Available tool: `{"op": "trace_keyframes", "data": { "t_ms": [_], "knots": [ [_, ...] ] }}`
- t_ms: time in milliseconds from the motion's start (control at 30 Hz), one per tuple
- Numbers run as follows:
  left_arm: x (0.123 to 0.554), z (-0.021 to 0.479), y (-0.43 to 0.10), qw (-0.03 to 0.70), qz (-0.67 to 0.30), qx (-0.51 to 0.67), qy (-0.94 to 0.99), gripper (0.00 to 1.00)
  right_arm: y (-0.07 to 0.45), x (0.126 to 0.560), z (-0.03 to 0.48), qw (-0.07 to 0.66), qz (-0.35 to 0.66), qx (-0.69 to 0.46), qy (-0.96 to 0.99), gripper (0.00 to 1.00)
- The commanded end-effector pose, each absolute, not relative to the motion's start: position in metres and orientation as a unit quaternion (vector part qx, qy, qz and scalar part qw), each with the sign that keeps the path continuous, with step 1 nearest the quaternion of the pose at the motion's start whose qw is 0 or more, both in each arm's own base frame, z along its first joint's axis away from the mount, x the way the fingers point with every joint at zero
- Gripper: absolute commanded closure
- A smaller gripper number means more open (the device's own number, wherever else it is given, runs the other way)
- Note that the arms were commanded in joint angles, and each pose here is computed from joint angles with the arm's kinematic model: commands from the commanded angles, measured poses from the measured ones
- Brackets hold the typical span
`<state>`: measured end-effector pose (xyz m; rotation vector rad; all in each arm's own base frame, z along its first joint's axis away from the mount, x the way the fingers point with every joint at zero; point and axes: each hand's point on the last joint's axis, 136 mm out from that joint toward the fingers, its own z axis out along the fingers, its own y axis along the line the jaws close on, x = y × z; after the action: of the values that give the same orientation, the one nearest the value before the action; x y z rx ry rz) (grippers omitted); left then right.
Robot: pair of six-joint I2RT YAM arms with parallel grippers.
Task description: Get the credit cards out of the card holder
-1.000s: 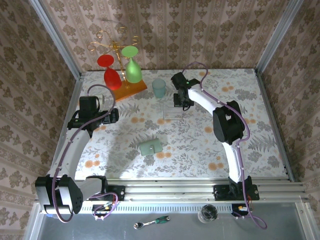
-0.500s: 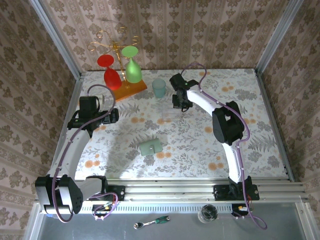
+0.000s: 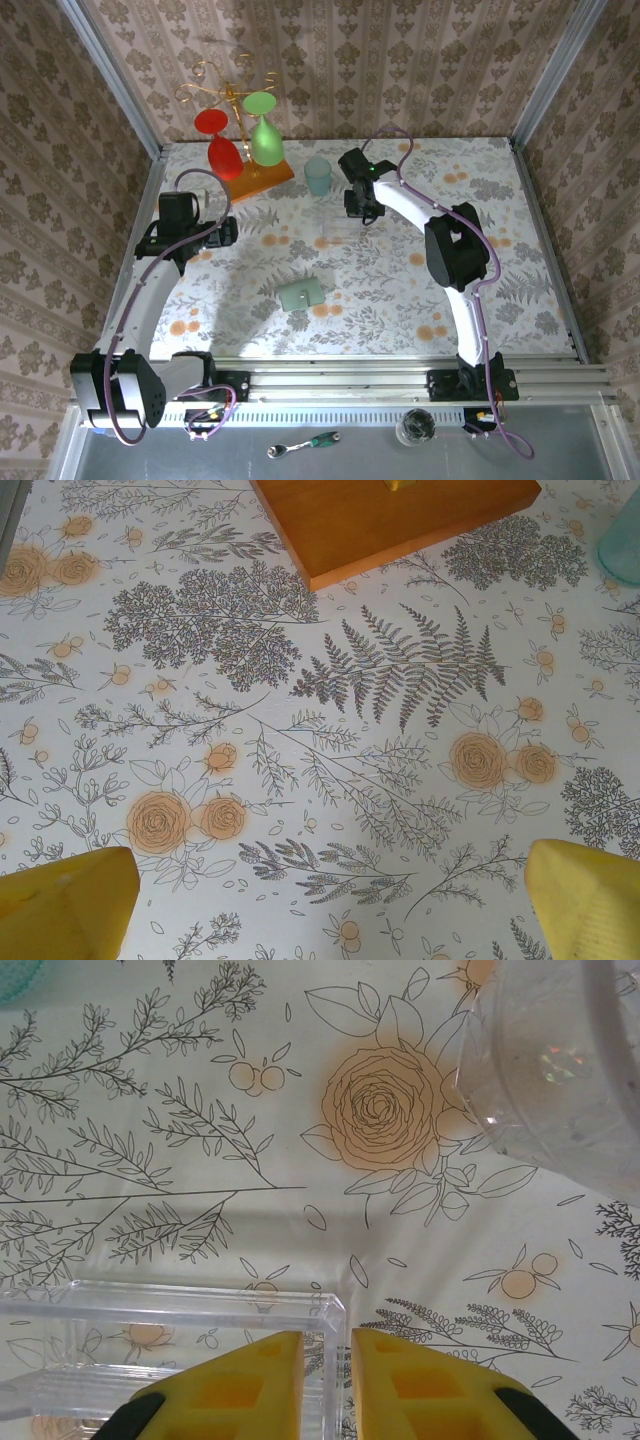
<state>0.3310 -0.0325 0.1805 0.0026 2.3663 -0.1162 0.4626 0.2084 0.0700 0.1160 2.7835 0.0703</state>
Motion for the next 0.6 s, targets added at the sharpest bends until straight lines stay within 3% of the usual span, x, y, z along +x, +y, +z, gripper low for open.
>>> {"op": "trace_keyframes", "data": {
  "t_ms": [0, 567],
  "knots": [
    [0.331, 0.188, -0.033, 0.381, -0.041, 0.012, 0.924, 0.0, 0.208, 0.454, 0.089, 0.182, 0.03, 0.046, 0.982, 0.78],
    [0.331, 0.184, -0.033, 0.375, -0.041, 0.012, 0.926, 0.0, 0.22, 0.463, 0.095, 0.193, 0.056, 0.041, 0.979, 0.78]
  ]
}}
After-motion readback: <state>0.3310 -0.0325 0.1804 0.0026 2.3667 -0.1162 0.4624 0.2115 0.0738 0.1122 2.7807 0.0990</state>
